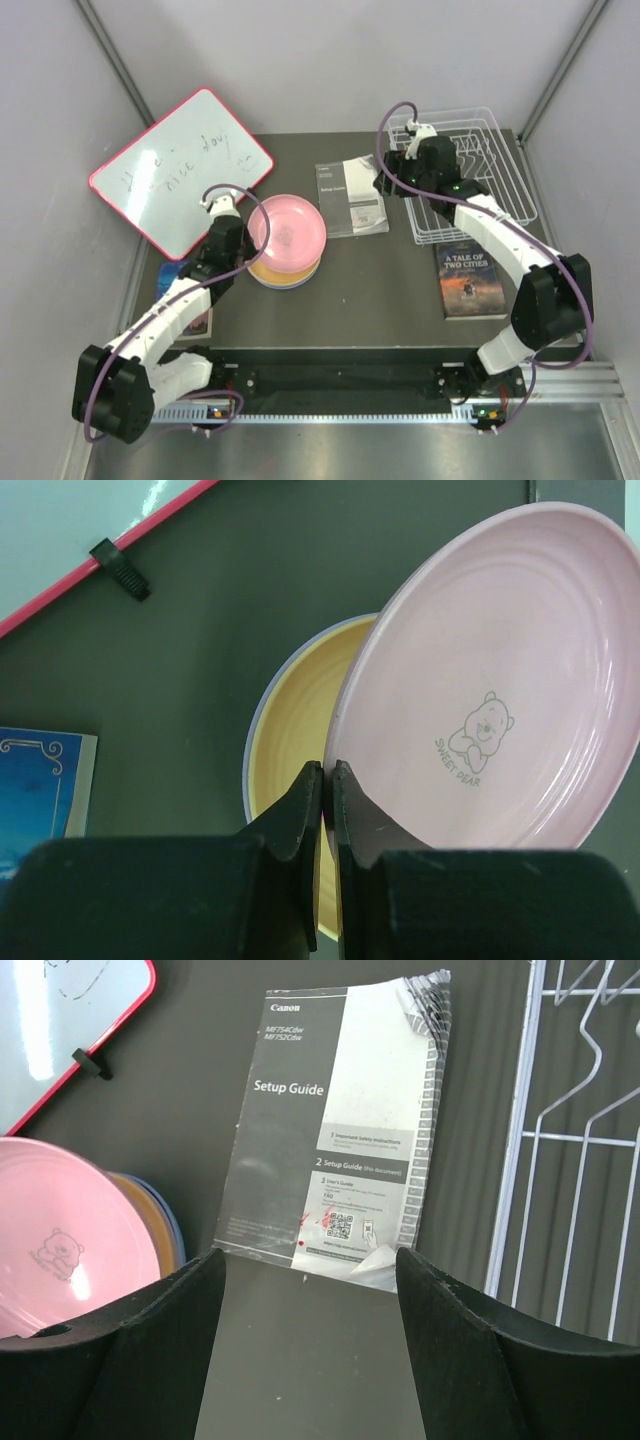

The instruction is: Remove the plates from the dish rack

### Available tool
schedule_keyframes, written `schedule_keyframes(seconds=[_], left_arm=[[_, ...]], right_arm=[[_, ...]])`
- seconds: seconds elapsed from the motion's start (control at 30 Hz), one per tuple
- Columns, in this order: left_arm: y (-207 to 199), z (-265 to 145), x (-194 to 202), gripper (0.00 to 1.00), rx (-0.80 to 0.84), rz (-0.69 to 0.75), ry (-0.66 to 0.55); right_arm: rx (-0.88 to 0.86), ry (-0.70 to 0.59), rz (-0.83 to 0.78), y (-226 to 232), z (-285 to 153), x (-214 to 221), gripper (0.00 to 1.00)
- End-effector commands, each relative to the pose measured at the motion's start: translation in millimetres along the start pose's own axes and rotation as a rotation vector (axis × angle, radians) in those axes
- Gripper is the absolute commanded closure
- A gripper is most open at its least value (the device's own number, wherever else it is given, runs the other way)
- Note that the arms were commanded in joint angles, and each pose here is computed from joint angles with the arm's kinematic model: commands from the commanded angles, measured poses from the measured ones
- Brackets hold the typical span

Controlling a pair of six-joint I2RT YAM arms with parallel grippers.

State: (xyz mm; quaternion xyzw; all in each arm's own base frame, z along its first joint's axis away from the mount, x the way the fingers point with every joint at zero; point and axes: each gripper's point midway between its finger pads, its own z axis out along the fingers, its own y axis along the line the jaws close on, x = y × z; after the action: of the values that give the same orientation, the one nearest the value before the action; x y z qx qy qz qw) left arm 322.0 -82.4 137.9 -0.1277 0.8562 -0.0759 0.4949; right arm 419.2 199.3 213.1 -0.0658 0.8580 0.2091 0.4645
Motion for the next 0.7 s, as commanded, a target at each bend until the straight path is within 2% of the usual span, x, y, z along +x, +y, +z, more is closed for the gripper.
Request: schedule_keyframes(seconds=[0.0, 0.43, 0.47, 0.57, 0.67], left_arm=[[-2.0, -1.1, -5.5, 1.00, -0.003, -0.062, -0.016], [4.7, -1.9, 17.6, 1.00, -0.022, -0.065, 0.061], [4.7, -1.8, 17.6, 0.97, -0.022, -0.066, 0.062], [7.5, -3.1, 18.1, 0.77, -0.040, -0.071, 0.067], [8.6, -3.6, 17.6, 0.63, -0.041, -0.066, 0.061]], right_arm=[[0.010, -0.031, -0.015, -4.9, -3.3, -8.8, 0.31], [0.028, -0.019, 0.003, -12.3, -3.4, 1.1, 0.31], [0.030, -0.019, 0.002, -13.2, -3.6, 1.5, 0.31], [0.033, -0.020, 0.003, -13.5, -5.6, 1.7, 0.31], [0.048, -0.031, -0.001, -17.3, -7.9, -1.2, 0.30]])
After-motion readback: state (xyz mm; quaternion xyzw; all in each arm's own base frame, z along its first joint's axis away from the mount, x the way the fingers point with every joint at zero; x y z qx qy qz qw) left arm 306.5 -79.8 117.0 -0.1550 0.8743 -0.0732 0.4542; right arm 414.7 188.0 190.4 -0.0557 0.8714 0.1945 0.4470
